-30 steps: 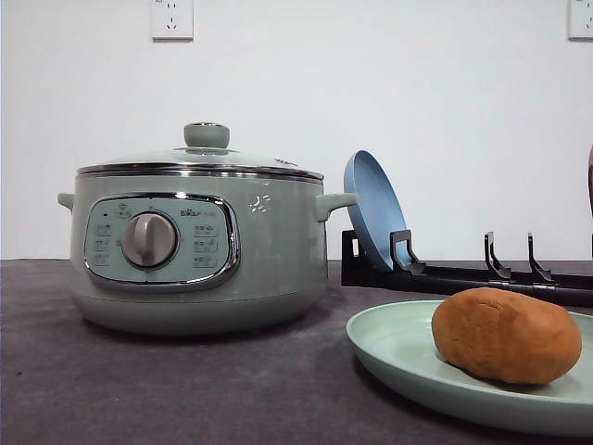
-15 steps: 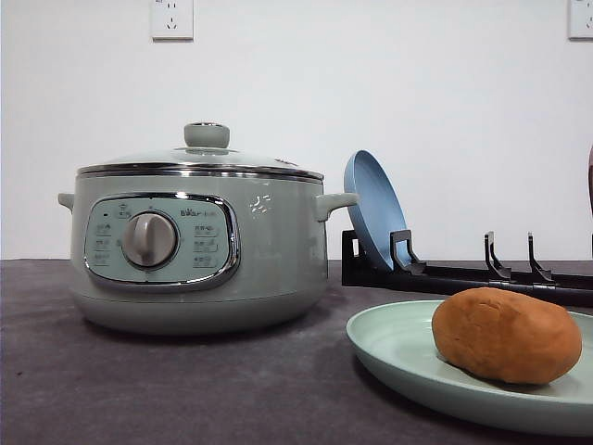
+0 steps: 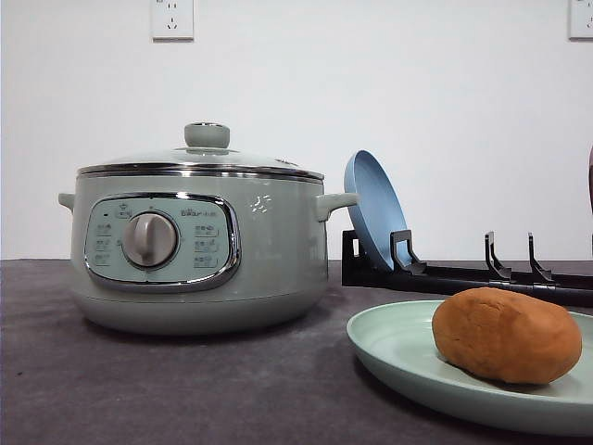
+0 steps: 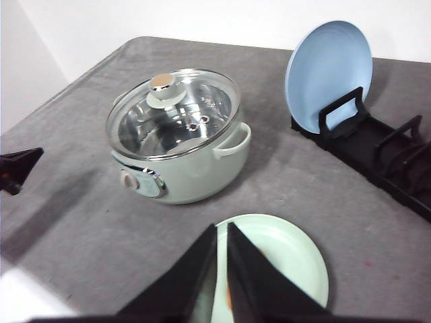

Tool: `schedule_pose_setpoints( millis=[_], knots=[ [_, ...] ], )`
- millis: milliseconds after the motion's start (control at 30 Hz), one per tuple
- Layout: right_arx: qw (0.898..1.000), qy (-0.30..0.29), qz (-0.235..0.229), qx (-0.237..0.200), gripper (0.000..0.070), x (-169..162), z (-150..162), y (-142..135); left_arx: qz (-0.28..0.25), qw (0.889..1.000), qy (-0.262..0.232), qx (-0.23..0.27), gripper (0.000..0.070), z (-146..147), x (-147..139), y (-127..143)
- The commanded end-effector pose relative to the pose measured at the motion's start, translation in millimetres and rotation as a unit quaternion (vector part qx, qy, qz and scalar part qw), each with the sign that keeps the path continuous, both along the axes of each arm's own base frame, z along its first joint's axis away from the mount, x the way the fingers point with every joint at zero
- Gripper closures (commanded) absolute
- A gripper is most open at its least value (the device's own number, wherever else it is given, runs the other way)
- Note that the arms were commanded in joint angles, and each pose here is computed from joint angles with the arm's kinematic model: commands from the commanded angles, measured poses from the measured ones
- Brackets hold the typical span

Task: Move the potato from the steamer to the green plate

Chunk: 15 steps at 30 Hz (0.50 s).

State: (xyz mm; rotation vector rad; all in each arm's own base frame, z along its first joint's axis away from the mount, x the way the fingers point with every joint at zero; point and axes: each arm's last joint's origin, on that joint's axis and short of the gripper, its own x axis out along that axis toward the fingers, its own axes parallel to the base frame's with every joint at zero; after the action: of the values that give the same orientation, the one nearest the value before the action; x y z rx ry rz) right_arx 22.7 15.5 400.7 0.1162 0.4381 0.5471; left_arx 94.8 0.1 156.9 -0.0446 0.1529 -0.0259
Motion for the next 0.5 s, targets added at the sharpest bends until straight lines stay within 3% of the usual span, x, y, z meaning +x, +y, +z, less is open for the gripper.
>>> schedule_pose_setpoints(
  millis=[0, 100, 200, 333, 467],
  knots=[
    [0.999, -0.022, -0.029, -0.002, 0.0685, -1, 5, -3, -0.002, 1.000, 0.013, 0.001, 0.0700, -8, 1, 0],
    [0.996, -0.037, -0.076, -0.004, 0.0685, 4, 1, -3, -0.002, 1.000, 0.013, 0.001, 0.0700, -8, 1, 0],
    [0.989, -0.078, -0.121, -0.046, 0.0685, 15, -13, -4, -0.002, 1.000, 0.013, 0.001, 0.0700, -8, 1, 0],
    [0.971, -0.146, -0.169, -0.088, 0.0686, 34, -52, -6, -0.002, 1.000, 0.013, 0.001, 0.0700, -8, 1, 0],
    [0.954, -0.191, -0.217, -0.084, 0.0685, 50, -103, -10, -0.002, 1.000, 0.013, 0.001, 0.0700, -8, 1, 0]
  ],
)
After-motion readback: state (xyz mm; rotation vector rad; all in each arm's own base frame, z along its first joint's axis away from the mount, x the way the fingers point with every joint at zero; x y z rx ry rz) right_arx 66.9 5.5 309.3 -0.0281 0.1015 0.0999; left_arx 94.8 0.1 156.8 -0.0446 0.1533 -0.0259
